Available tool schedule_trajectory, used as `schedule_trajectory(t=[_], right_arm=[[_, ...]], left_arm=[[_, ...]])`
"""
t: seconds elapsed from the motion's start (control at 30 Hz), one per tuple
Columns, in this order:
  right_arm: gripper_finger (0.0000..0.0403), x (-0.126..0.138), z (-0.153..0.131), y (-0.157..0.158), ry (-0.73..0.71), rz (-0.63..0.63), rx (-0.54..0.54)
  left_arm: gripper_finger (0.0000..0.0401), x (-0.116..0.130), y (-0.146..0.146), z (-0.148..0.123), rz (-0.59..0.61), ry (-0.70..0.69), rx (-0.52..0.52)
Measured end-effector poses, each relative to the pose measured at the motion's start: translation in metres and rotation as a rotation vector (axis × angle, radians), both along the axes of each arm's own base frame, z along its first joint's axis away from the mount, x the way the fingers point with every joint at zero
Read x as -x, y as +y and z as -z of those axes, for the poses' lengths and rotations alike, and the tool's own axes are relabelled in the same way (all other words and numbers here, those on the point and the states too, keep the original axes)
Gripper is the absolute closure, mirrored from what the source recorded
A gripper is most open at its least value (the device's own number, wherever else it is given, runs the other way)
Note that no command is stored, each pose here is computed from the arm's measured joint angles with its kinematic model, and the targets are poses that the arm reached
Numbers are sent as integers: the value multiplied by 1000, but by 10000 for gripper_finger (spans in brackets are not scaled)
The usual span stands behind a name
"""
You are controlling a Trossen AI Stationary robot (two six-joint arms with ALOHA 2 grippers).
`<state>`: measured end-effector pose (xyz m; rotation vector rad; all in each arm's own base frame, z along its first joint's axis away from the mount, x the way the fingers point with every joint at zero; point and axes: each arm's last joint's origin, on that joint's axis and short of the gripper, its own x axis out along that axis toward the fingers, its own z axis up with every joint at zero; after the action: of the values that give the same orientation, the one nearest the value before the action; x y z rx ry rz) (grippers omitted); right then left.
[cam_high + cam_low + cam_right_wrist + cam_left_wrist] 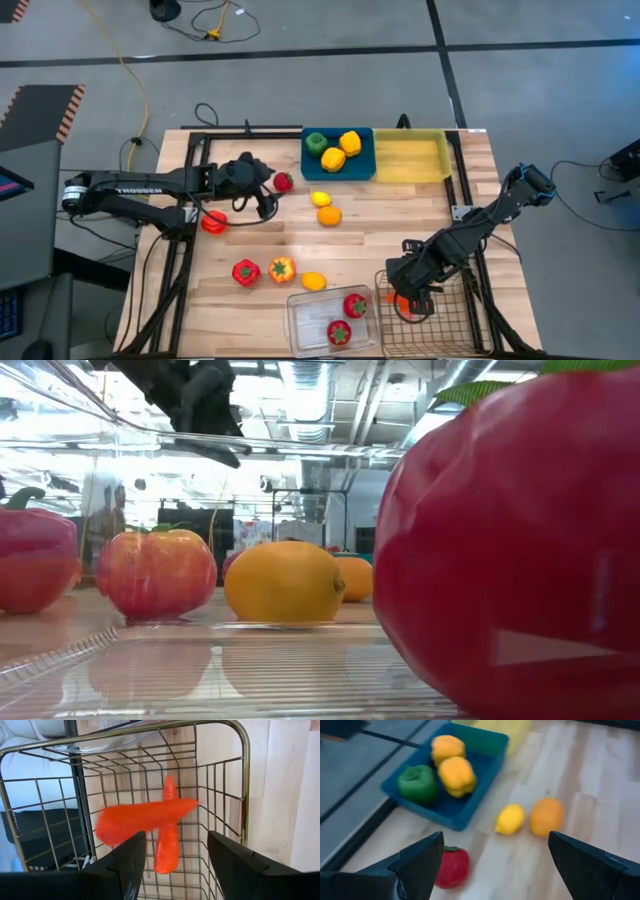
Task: Sort produce into baskets
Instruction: Put the carrot into the wire basket, then put the tomato into the transparent bin
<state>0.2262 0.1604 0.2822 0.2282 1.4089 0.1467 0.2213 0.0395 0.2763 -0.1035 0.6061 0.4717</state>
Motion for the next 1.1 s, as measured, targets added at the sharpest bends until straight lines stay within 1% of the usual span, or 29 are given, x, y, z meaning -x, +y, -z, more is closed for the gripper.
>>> schedule_trajectory(t=[0.13,0.4,0.5,0.6,0.8,0.97,1.03,1.1], right_arm=[[163,0,0,0,0,0,-1],[163,0,0,0,0,0,0],[163,0,0,0,0,0,0],[163,0,0,0,0,-1,0],[163,-1,0,-2,0,6,-1],[163,-5,0,-7,1,29,-2],[163,-7,0,-10,0,36,-1],[163,-9,0,-14,-10,14,6]], left_arm=[[55,1,1,0,-50,-4,-15],[55,0,1,0,-24,2,-11],[53,1,1,1,-13,19,-24],[44,2,1,2,-6,36,-31],[6,2,1,2,18,59,-63],[4,2,1,2,22,80,-109],[2,3,3,2,6,91,-135],[2,4,8,1,-19,97,-148]])
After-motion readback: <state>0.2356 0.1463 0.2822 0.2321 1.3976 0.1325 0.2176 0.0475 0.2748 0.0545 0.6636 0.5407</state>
